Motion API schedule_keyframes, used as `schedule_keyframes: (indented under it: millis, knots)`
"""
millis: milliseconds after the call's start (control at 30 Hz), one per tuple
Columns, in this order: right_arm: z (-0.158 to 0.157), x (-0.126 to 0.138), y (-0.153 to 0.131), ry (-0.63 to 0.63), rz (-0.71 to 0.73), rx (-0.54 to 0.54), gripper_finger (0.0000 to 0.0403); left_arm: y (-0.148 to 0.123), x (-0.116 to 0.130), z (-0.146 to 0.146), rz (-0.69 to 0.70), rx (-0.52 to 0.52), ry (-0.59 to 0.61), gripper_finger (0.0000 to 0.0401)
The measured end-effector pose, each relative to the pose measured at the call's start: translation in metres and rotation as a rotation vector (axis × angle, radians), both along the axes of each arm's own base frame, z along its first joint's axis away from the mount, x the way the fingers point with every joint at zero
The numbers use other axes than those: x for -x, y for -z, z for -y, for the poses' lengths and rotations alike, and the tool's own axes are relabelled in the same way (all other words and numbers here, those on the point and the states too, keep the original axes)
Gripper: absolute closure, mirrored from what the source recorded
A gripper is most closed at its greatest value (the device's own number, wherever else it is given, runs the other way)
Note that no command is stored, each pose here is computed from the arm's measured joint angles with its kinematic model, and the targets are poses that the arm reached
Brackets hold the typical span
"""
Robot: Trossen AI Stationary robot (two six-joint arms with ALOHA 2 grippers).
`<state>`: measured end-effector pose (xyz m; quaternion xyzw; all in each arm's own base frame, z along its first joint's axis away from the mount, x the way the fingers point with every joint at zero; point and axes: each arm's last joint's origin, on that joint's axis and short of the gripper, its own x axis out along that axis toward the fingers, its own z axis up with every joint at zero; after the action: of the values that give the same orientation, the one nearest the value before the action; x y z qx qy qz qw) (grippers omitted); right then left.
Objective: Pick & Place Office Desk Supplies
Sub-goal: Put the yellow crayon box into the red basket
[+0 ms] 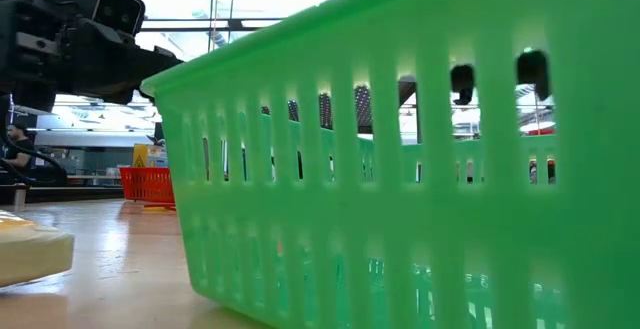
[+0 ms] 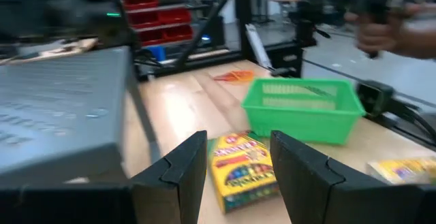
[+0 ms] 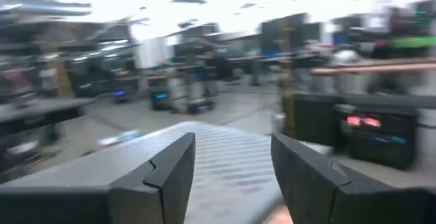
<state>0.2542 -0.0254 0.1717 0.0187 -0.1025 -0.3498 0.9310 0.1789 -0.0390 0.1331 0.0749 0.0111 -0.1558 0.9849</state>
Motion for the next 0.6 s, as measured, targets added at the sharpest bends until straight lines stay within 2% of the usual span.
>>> schedule_keyframes:
  millis: [167, 300, 467, 600]
  knots:
    - [-0.042, -0.001, 0.000, -0.138, -0.050, 0.065, 0.0211, 0.000, -0.001, -0.003, 0.000, 0.010, -0.108, 0.0233]
    - [-0.077, 0.000, -0.006, -0.234, -0.078, 0.144, 0.0217, 0.000, -0.001, -0.004, -0.002, -0.001, -0.138, 0.0233]
    - [-0.124, 0.002, -0.018, -0.370, -0.066, 0.202, 0.0225, 0.000, -0.001, -0.004, 0.001, -0.021, -0.137, 0.0233]
    - [-0.154, 0.003, -0.023, -0.449, -0.092, 0.205, 0.0231, 0.004, 0.000, -0.002, -0.039, -0.021, -0.052, 0.0233]
